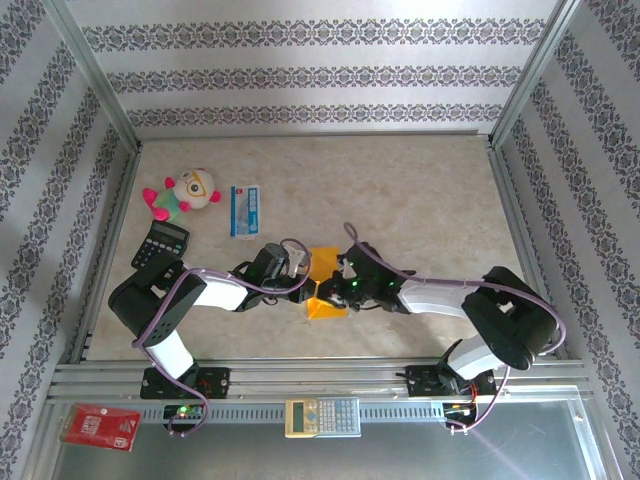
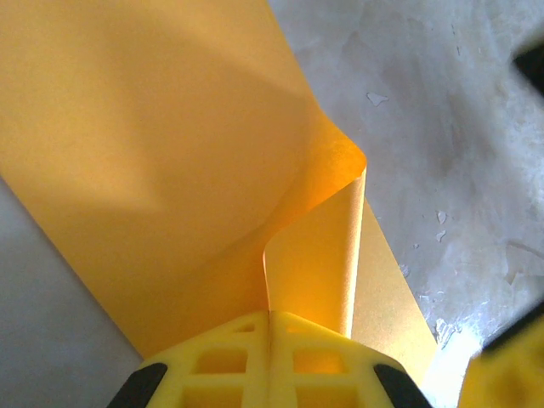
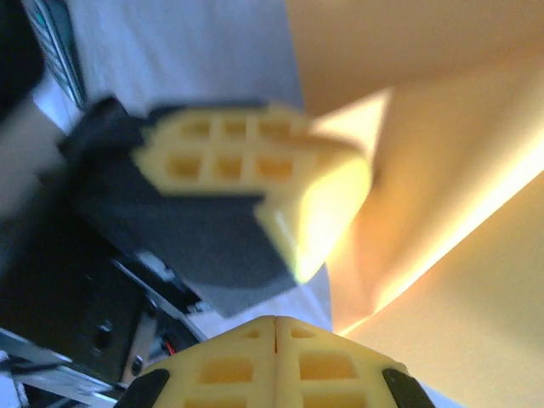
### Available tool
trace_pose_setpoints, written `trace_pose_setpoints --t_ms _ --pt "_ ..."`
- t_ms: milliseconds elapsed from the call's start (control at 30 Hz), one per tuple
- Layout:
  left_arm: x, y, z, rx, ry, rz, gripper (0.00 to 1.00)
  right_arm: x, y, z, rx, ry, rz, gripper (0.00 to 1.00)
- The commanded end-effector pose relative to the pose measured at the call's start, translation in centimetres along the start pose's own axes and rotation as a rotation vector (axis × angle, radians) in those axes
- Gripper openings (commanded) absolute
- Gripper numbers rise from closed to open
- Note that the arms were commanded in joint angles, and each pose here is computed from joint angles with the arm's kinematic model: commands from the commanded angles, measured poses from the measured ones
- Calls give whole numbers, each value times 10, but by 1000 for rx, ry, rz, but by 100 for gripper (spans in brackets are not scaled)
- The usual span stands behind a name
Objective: Fold a paper plane with a square sheet of paper (pick it up from the middle)
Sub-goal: Fold the triangle a second time at the center of the table.
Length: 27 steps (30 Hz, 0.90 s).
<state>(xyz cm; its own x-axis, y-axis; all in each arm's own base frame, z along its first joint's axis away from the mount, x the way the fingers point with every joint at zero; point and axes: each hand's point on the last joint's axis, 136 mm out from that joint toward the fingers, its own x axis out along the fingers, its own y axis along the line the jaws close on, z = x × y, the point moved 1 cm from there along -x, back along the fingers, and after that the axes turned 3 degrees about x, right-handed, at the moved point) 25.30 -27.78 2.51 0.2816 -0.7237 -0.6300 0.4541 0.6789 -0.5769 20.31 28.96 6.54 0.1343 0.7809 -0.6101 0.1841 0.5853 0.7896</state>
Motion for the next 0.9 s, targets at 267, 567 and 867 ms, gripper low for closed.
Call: trace_pose_setpoints --t_ms 267,567,867 --pt "0 58 -50 -66 154 246 0 8 -7 35 -33 -28 -30 4" --pt "-1 59 -52 -67 157 250 0 21 -26 40 -20 -3 -90 4" --pt "-2 63 -55 -68 162 266 0 20 -49 46 -5 0 -129 4"
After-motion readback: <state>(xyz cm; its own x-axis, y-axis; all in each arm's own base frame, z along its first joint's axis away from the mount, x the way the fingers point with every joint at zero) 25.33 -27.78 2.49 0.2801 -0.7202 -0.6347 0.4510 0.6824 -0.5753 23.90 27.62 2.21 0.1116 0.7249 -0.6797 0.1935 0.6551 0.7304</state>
